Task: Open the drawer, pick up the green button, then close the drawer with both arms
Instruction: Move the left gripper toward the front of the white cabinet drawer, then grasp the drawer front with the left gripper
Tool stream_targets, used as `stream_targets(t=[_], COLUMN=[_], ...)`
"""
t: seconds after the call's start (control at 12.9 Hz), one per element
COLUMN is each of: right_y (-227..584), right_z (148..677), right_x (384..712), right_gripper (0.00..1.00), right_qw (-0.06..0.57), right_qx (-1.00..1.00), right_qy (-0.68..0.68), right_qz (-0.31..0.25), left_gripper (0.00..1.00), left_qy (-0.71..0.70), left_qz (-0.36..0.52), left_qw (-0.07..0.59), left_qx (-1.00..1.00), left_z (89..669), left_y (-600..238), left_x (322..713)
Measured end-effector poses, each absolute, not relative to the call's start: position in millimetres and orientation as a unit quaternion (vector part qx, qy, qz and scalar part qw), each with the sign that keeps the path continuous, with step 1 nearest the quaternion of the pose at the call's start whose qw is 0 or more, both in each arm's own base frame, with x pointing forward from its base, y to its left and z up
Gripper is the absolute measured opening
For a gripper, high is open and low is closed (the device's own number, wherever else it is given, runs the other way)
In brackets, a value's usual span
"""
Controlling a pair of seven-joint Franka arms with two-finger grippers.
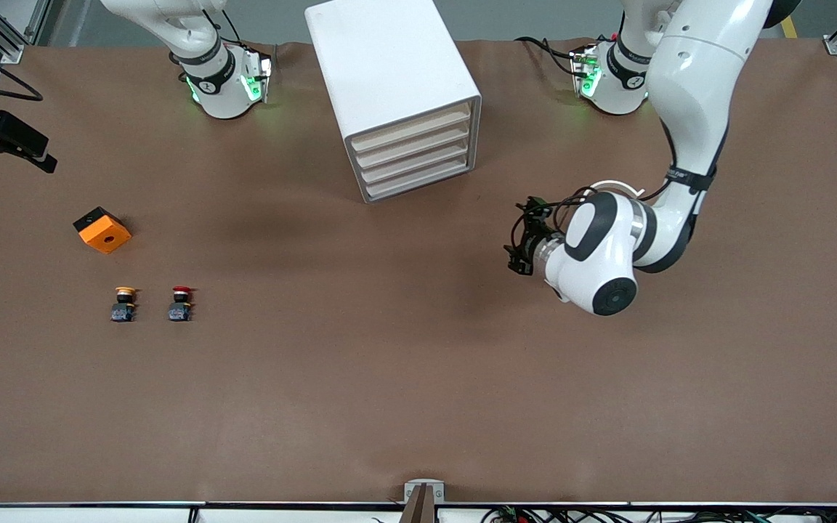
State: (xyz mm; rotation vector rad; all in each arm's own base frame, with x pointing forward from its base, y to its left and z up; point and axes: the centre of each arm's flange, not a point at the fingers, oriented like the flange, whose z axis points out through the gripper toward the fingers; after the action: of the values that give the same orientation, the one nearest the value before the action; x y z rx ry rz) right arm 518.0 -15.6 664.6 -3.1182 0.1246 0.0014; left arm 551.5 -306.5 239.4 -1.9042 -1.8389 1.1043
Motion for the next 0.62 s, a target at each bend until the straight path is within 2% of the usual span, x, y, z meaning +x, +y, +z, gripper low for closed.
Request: stream_targets(t=[0.15,0.39,0.62], right_y=[-15.6,-15.7,-15.5], right_z=[664.9,664.7,654.3], right_x=[518.1,518.8,525.5], right_gripper=[1.0,1.0,1.0], right_qw=[0.01,0.01,0.01], right_qx=[-0.999,-0.999,-0.999], right_qy=[0.04,0.04,0.04], right_qz=[0.0,-0.001,0.009], left_gripper=[1.0,1.0,0.97], left_qy=[-0.659,-0.688,-0.717], left_qz=[0.422,0.428,0.433], left_qw=[0.162,0.212,0.241], left_qx=[-0.601,-0.546,-0.49], left_z=[211.9,188.5,166.5], left_y=[-333.4,-368.5,-385.7], left_x=[534.8,511.0,512.0])
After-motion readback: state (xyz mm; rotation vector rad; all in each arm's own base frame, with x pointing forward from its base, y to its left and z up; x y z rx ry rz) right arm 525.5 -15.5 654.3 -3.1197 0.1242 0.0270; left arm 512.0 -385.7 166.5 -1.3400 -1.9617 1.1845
